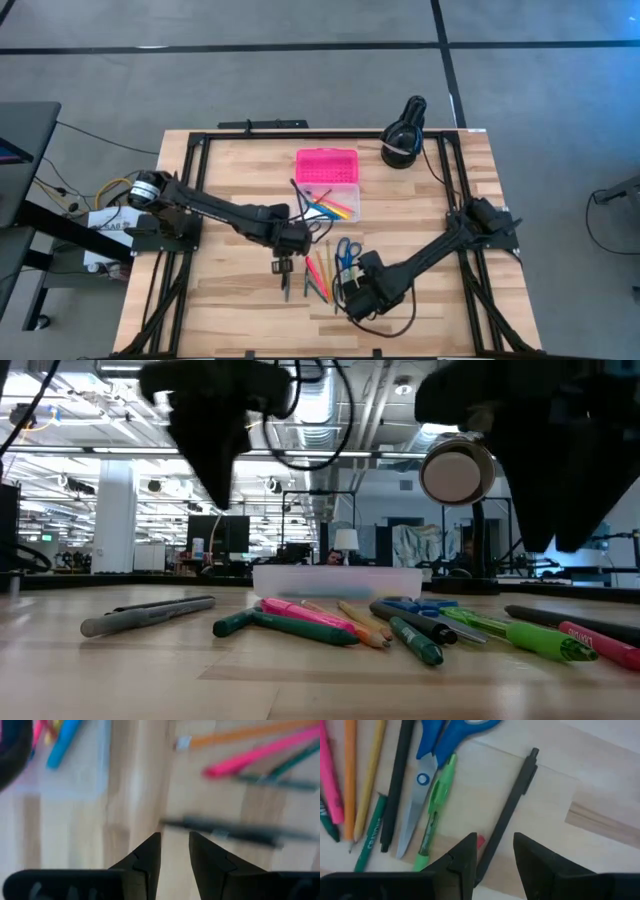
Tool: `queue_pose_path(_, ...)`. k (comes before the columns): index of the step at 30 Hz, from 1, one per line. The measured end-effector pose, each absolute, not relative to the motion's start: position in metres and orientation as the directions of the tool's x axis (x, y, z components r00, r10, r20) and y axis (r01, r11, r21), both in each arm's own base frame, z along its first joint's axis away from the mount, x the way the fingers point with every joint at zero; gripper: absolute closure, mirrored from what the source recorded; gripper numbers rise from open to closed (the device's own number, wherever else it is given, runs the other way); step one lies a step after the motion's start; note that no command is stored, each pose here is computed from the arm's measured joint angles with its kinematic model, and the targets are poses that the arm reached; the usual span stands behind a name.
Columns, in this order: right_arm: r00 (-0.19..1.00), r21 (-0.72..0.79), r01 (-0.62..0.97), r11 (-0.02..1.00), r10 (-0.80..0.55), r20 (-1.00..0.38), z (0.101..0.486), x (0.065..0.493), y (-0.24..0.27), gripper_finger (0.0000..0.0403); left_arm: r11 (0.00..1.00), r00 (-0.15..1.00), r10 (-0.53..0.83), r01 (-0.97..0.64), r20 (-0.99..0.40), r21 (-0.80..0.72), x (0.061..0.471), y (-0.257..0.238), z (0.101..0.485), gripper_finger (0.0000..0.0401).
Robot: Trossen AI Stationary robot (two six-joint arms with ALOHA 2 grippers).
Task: Pick & place school supplies into a supply box
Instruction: Put the black pen into the pink supply box
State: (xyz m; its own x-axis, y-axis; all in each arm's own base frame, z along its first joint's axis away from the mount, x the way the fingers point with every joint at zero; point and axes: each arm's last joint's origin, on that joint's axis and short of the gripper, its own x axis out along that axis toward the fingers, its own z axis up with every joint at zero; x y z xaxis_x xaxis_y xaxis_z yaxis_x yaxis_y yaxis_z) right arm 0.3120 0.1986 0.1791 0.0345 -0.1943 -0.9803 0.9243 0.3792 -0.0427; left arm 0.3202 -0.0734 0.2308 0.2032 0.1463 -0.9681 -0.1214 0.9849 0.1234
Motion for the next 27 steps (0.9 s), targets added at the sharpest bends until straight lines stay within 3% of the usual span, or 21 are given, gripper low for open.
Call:
queue_pose_path(6,0.043,-0.016,0.931,0.366,-0.152,-0.987,0.161,0.308,0.197,0.028,0.95,0.05,0.301,-0.098,-0.952,0.296,0.293,-0.089,0.233,0.0305)
queue_pose_path(10,0.122,0.08,0.926,0.369,-0.091,-0.988,0.148,0.31,0.202,0.028,0.939,0.153,0.337,-0.129,-0.929,0.32,0.279,-0.102,0.252,0.0305)
queue_pose_path(17,0.063,0.016,0.935,0.353,-0.124,-0.99,0.144,0.302,0.199,0.028,0.917,0.341,0.381,-0.257,-0.86,0.304,0.245,-0.108,0.296,0.0305)
queue_pose_path(27,0.071,0.004,0.93,0.368,-0.169,-0.983,0.168,0.291,0.194,0.028,0.874,0.401,0.435,-0.403,-0.806,0.271,0.209,-0.102,0.323,0.0305)
